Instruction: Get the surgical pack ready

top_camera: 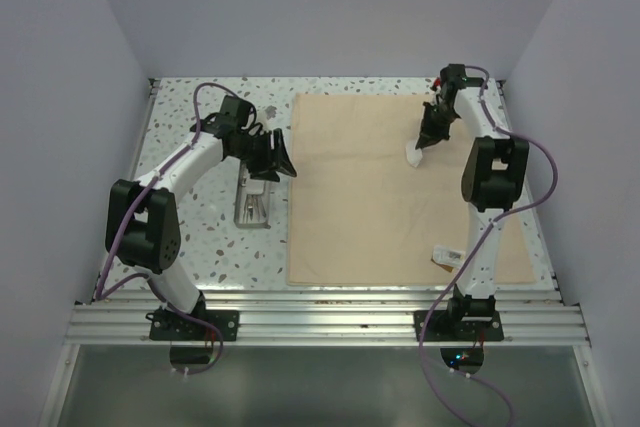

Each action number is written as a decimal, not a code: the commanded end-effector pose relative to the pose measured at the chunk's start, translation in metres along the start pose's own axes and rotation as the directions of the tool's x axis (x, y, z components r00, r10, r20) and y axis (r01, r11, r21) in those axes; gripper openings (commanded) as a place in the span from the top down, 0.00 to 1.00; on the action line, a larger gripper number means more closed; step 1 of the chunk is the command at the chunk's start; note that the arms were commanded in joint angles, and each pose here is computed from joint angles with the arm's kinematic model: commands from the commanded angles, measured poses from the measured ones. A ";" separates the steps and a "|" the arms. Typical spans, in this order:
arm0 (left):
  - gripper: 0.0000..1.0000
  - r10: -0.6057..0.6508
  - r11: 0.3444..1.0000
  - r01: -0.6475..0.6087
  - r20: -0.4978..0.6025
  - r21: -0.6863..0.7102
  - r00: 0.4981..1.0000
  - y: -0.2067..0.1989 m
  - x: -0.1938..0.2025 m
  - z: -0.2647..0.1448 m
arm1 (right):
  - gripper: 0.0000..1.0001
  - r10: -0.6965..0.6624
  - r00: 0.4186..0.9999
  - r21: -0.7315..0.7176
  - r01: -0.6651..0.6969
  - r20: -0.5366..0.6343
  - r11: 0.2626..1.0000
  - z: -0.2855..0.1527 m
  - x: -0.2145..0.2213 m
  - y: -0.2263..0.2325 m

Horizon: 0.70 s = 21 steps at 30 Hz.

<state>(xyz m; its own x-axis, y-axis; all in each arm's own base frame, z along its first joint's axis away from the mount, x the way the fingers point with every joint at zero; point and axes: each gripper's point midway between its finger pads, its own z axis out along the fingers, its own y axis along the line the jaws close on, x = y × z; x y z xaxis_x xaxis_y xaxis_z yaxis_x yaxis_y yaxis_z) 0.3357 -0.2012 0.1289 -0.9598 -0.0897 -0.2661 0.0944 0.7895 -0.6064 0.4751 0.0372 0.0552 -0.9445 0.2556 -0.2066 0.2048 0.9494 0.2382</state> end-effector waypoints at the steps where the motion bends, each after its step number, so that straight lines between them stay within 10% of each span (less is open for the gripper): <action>1: 0.39 0.016 0.992 -0.022 0.054 0.128 0.998 -0.030 -0.012 -0.008 | 1.00 -0.025 0.992 -0.114 0.040 0.125 0.993 -0.063 -0.014 0.052; 10: 0.28 -0.032 0.928 -0.021 0.137 0.373 0.990 -0.077 -0.029 -0.019 | 1.00 -0.103 0.984 -0.347 0.148 0.143 0.926 -0.106 0.025 0.160; 21: 0.16 -0.100 0.854 -0.060 0.277 0.517 0.956 -0.104 -0.043 -0.035 | 1.00 -0.109 0.993 -0.729 0.100 0.035 0.677 -0.178 0.093 0.278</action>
<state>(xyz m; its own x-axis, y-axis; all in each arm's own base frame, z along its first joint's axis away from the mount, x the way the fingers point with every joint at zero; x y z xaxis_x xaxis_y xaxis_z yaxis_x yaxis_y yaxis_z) 0.3566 -0.2508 0.1877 -0.9023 -0.2945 -0.3149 0.1582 0.4532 -0.8772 0.4085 0.2761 0.2084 -0.9584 0.1086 -0.2641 -0.1164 0.6959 0.7086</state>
